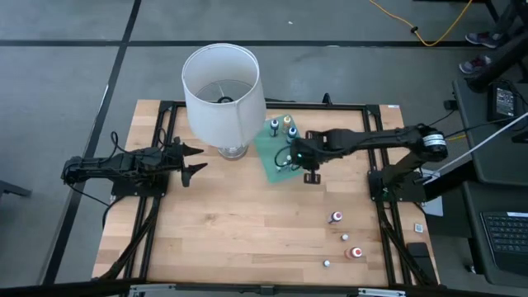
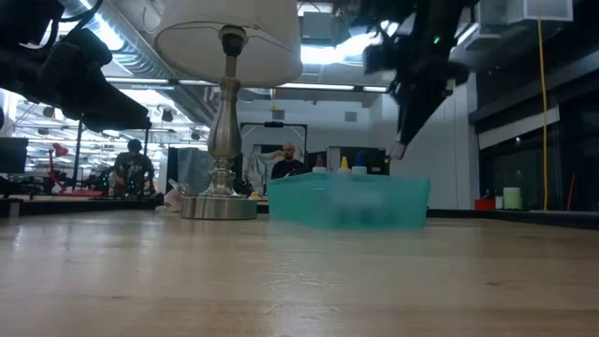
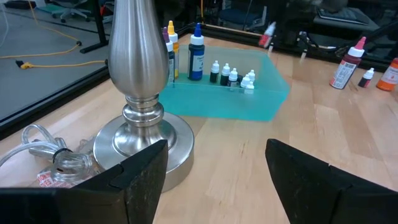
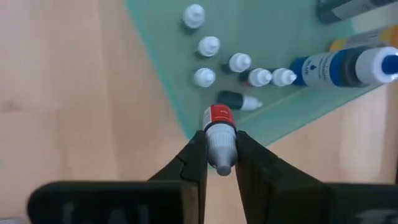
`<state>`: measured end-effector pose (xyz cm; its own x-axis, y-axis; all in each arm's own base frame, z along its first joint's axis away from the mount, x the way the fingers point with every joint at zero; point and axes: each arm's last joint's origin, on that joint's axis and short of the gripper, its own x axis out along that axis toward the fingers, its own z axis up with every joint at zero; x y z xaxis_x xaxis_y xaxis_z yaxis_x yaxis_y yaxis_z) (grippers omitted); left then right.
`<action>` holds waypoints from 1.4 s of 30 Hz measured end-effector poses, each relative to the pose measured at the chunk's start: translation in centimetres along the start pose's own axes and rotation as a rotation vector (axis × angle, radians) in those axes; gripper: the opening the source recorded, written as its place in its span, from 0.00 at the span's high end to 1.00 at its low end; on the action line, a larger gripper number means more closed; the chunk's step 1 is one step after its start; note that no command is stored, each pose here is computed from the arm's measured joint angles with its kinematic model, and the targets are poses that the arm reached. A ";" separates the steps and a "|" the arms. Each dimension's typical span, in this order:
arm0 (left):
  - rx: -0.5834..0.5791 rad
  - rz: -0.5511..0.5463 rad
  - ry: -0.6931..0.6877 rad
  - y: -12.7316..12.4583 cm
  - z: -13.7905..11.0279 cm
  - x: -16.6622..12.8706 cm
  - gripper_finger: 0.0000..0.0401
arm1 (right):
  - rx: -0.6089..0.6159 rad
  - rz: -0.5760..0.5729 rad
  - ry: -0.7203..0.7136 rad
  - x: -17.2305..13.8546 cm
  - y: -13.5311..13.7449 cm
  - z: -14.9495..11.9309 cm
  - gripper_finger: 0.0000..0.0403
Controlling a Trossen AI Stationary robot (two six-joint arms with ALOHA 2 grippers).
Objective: Pick & Place food coloring
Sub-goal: Put the small orange food coloring bottle into the green bin, then put the small red food coloring bottle into the green bin
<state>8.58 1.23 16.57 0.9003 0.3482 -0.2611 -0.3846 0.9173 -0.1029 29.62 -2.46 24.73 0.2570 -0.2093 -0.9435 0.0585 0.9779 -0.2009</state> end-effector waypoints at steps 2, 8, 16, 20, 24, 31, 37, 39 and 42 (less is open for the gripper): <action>0.000 0.000 0.001 0.0 0.0 0.0 0.34 | -0.011 -0.005 0.014 1.1 -0.5 0.4 0.84; 0.000 0.000 0.000 0.0 0.0 0.0 0.34 | -0.021 0.017 0.074 4.3 -1.5 0.9 0.84; 0.000 0.000 0.000 0.0 0.0 0.0 0.34 | -0.073 0.062 0.143 6.7 -1.4 1.0 0.83; 0.000 0.000 0.000 0.0 0.0 0.0 0.34 | -0.099 0.070 0.161 7.5 -1.3 1.0 0.84; 0.000 0.000 0.000 0.0 0.0 0.0 0.33 | -0.107 0.078 0.170 8.2 -1.2 1.1 0.83; 0.000 -0.001 0.000 0.0 0.0 0.0 0.34 | -0.128 0.098 0.198 9.5 -1.0 1.1 0.83; 0.000 0.000 0.000 0.0 0.0 0.0 0.34 | -0.121 0.101 0.199 9.4 -1.1 1.1 0.72; 0.000 0.000 0.001 0.0 0.0 0.0 0.34 | -0.118 0.112 0.197 9.3 -1.1 1.1 0.67; 0.000 0.000 0.000 0.0 0.0 0.0 0.34 | -0.110 0.123 0.195 8.9 -1.3 1.4 0.59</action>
<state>8.58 1.23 16.56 0.9004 0.3479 -0.2614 -0.3843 0.9174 -0.1028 33.22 -5.62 16.94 0.0644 -0.0944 -0.9935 -0.0700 0.9926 -0.0988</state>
